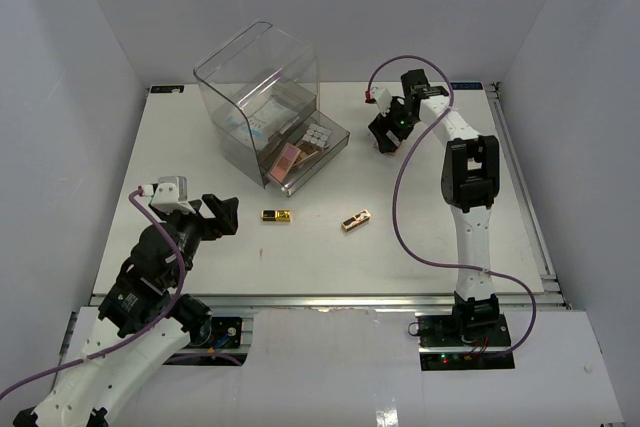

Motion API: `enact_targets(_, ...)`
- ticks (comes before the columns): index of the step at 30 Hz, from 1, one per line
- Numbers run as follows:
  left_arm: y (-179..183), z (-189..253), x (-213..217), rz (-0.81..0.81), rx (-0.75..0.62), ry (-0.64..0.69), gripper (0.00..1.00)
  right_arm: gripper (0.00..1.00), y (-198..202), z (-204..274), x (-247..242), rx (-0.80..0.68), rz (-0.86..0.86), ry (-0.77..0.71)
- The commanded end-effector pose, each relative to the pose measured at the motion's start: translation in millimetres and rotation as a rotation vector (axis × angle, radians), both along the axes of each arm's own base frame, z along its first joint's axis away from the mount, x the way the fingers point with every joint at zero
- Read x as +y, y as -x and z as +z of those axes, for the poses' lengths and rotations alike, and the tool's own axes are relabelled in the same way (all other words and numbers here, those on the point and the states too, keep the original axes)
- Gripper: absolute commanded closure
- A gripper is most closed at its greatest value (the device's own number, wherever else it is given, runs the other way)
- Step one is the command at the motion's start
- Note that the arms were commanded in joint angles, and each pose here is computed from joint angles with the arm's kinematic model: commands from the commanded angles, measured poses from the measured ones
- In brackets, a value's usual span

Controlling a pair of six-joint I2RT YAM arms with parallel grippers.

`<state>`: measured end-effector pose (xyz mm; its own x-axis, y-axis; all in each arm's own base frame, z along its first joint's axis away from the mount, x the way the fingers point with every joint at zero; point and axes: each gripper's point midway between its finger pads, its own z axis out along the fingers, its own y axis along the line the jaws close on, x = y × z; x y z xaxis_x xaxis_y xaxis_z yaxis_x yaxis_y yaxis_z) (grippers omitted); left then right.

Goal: Organize the makeup

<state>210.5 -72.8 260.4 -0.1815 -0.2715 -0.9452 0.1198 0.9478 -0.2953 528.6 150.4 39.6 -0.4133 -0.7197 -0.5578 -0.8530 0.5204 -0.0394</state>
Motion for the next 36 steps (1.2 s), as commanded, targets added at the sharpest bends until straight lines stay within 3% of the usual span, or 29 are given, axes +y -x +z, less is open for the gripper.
enact_targets(1, -1.8, -5.3, 1.3, 0.013, 0.019, -0.009, 0.02, 0.1, -0.2, -4.4, -3.9, -0.007, 0.011, 0.016)
enact_targets(8, -2.5, -6.2, 0.7, 0.013, 0.024, -0.012, 0.02, 0.03, 6.7, -13.5, -7.2, 0.012, 0.009, 0.028)
enact_targets(12, -2.5, -6.4, 0.8, 0.013, 0.024, -0.012, 0.02, 0.23, 10.9, -11.9, -4.9, 0.012, 0.01, 0.012)
enact_targets(14, -2.2, -6.1, 1.1, 0.014, 0.022, -0.011, 0.02, 0.45, 13.3, -6.5, -4.2, 0.007, 0.006, 0.005)
enact_targets(18, -1.0, -4.1, 1.4, 0.011, 0.015, -0.004, 0.02, 0.69, 25.5, 26.7, 0.4, -0.045, -0.003, -0.012)
enact_targets(28, 1.5, 0.0, 1.7, 0.005, -0.003, 0.01, 0.02, 0.75, 114.0, 153.3, 95.8, -0.269, 0.187, -0.164)
enact_targets(33, 2.1, 0.4, 3.5, 0.012, -0.006, 0.013, 0.02, 0.75, 126.7, 195.5, 153.0, -0.289, 0.249, -0.281)
enact_targets(36, 1.9, 0.0, 4.4, 0.018, -0.003, 0.011, 0.02, 0.75, 130.0, 193.4, 187.9, -0.266, 0.277, -0.3)
